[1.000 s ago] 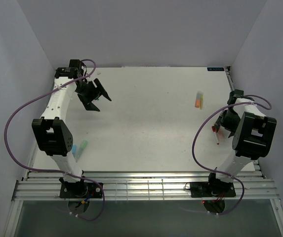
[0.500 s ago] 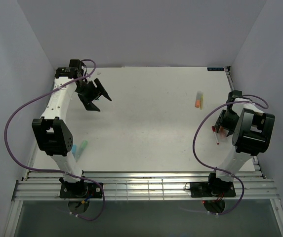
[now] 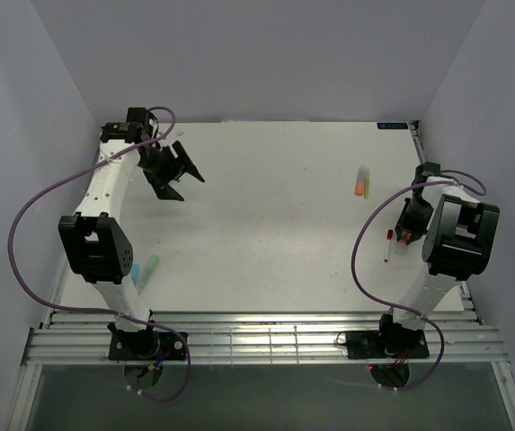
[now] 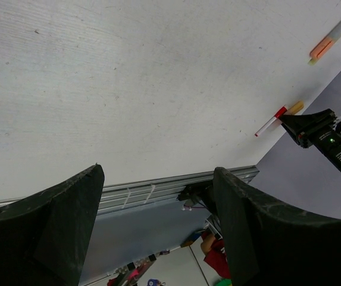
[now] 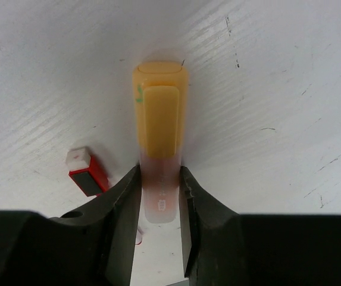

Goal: Open the pen caps

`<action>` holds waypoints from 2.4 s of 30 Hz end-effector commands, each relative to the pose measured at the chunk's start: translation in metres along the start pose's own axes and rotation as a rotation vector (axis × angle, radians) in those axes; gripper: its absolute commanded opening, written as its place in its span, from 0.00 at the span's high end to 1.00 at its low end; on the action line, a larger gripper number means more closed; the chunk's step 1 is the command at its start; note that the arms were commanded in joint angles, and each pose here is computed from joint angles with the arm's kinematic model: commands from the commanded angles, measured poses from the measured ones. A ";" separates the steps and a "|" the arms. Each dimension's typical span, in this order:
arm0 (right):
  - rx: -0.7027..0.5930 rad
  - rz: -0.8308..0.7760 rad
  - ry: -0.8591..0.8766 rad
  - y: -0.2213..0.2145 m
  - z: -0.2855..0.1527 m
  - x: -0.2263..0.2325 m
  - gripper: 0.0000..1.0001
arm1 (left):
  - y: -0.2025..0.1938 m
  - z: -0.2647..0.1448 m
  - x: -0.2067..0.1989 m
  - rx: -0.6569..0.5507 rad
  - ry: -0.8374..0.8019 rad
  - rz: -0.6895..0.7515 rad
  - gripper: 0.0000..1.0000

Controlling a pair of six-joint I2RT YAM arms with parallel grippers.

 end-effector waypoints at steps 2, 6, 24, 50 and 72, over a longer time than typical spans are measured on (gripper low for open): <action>-0.018 -0.001 -0.019 0.009 0.016 0.000 0.90 | -0.004 -0.006 -0.013 -0.006 -0.053 0.041 0.16; -0.038 0.019 -0.053 0.014 0.009 -0.004 0.92 | -0.008 -0.003 -0.017 0.002 -0.061 0.057 0.16; -0.183 -0.526 0.472 -0.037 -0.147 0.175 0.92 | -0.049 0.035 -0.083 0.132 -0.365 0.215 0.21; -0.159 -0.748 0.918 -0.122 -0.196 0.245 0.92 | -0.127 0.090 -0.113 0.234 -0.404 0.234 0.30; -0.135 -0.658 0.992 -0.118 -0.215 0.257 0.92 | -0.145 0.108 -0.113 0.260 -0.366 0.278 0.41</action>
Point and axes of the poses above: each gripper's point midway between its finger pads, its own z axis out along the fingers, its own x axis along the line the jaws close on, y = z × x, the point moved 7 cm from there along -z, back along the fingers, and after that the axes turned 8 degrees about -z, right-handed, at the moved point
